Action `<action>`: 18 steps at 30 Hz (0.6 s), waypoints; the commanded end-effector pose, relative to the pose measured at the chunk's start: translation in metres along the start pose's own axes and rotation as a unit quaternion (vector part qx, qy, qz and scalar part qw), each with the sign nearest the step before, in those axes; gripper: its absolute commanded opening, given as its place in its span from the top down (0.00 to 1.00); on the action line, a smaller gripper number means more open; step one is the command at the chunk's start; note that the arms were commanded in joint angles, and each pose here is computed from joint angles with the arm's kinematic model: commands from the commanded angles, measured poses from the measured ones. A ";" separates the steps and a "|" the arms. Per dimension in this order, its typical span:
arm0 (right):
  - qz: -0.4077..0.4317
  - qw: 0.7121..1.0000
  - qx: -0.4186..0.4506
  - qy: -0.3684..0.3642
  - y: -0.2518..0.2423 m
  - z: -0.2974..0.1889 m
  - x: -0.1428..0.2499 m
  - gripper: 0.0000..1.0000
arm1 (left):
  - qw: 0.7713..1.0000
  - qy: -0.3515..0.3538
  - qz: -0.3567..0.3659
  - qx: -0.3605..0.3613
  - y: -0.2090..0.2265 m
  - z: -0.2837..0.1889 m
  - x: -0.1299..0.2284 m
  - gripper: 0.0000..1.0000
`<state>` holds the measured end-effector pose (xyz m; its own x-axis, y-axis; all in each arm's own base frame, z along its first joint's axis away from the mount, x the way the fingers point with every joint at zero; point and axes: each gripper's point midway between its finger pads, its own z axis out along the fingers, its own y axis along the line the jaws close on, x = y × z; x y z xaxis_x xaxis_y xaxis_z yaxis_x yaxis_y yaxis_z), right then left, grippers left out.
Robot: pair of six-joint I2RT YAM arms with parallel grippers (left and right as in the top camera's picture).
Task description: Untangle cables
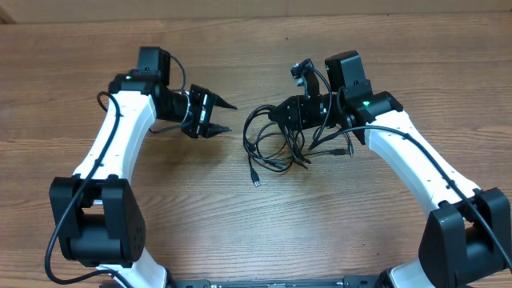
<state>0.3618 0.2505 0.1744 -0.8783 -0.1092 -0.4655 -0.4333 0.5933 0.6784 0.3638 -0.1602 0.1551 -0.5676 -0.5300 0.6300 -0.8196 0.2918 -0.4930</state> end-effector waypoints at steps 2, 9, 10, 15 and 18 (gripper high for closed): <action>-0.012 1.000 0.017 -0.020 0.001 -0.007 -0.012 0.96 | 1.000 0.009 -0.007 -0.028 0.007 0.015 0.013 0.57; -0.010 1.000 0.018 -0.019 0.000 -0.007 -0.011 0.96 | 0.982 -0.063 -0.156 -0.081 0.023 0.039 0.015 0.51; -0.009 1.000 0.018 -0.018 0.000 -0.007 -0.011 0.96 | 0.977 -0.086 -0.178 -0.083 0.025 0.041 0.011 0.50; -0.002 1.000 0.020 -0.010 -0.001 -0.007 -0.006 0.96 | 0.962 -0.144 -0.219 -0.079 0.027 0.040 -0.005 0.43; -0.001 1.000 0.020 -0.009 -0.001 -0.007 -0.006 0.96 | 0.961 -0.161 -0.213 -0.075 0.026 0.038 -0.011 0.32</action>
<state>0.3612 0.2454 0.1674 -0.8895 -0.1062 -0.4444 -0.4067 0.6274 0.6641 0.3448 -0.1907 0.1220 -0.2309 -0.7746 0.5888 -0.9727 0.1689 -0.1593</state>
